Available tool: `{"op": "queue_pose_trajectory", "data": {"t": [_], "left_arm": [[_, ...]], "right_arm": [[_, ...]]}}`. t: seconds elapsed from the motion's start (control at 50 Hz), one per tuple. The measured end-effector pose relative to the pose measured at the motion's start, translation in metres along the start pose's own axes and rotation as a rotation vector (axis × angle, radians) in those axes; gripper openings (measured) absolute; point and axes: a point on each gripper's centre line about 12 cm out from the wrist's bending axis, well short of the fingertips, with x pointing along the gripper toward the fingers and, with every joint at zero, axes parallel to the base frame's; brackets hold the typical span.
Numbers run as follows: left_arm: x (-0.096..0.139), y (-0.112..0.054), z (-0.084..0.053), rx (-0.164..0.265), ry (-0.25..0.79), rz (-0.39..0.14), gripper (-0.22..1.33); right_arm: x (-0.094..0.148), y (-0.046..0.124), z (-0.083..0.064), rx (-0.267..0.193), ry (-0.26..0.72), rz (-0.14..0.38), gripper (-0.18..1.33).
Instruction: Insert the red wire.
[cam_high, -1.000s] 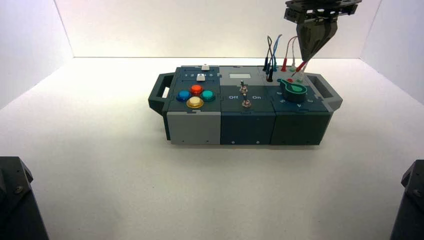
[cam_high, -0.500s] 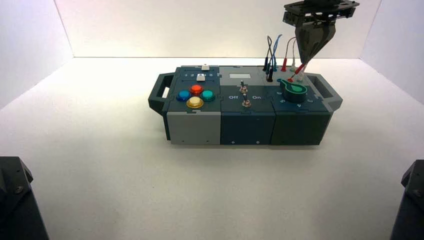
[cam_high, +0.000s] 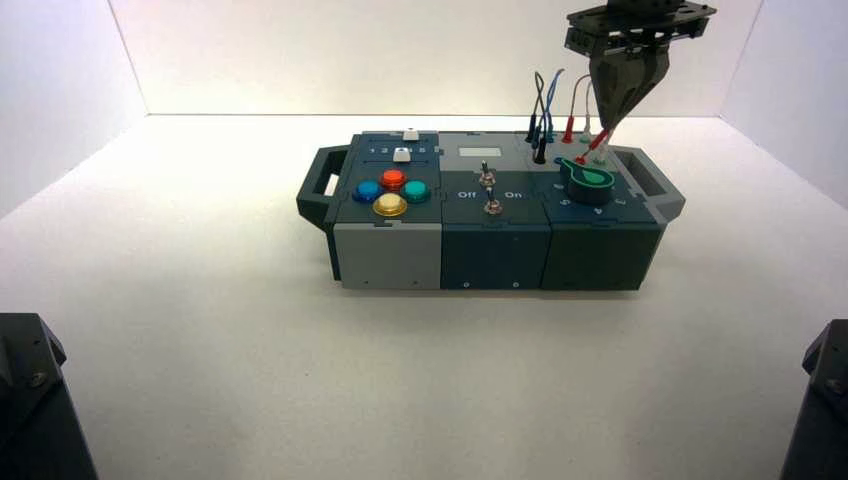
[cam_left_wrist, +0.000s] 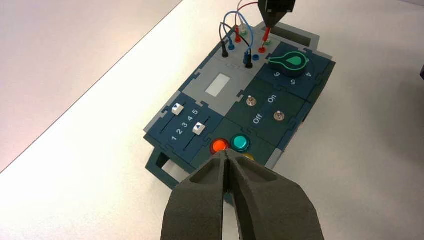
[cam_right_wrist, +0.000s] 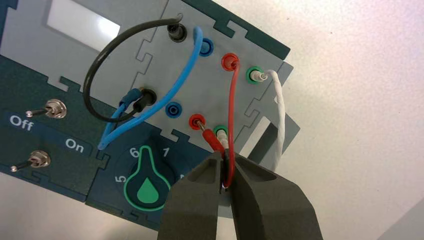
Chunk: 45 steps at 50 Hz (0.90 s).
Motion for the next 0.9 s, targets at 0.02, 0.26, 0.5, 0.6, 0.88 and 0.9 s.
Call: {"op": "queue_pose_trajectory", "data": {"t": [0.02,0.26,0.5,0.6,0.88,0.9], "left_arm": [[0.0,0.0,0.0,0.0,0.0,0.0,-0.16],[-0.0017,0.0,0.0008,0.001,-0.007,0.002,-0.17],[-0.0021,0.0005,0.001,0.0,-0.01,0.004,-0.17],[-0.0021,0.0,0.0009,0.001,-0.009,0.002,-0.17],[-0.0021,0.0005,0.001,0.0,-0.01,0.004,-0.17],[-0.0024,0.0001,0.0013,0.001,-0.012,0.004,-0.17]], "right_arm": [[0.0009,0.0,-0.0005,-0.001,0.003,-0.001,-0.11],[0.0015,-0.0007,0.0,-0.001,0.005,-0.01,-0.11],[0.0029,0.0001,-0.0005,0.001,0.01,-0.008,-0.11],[0.0026,-0.0007,0.0,0.002,0.008,-0.009,-0.11],[0.0026,-0.0006,-0.0002,0.005,0.009,-0.009,-0.11],[0.0025,0.0,-0.0001,0.004,0.009,-0.008,-0.11]]}}
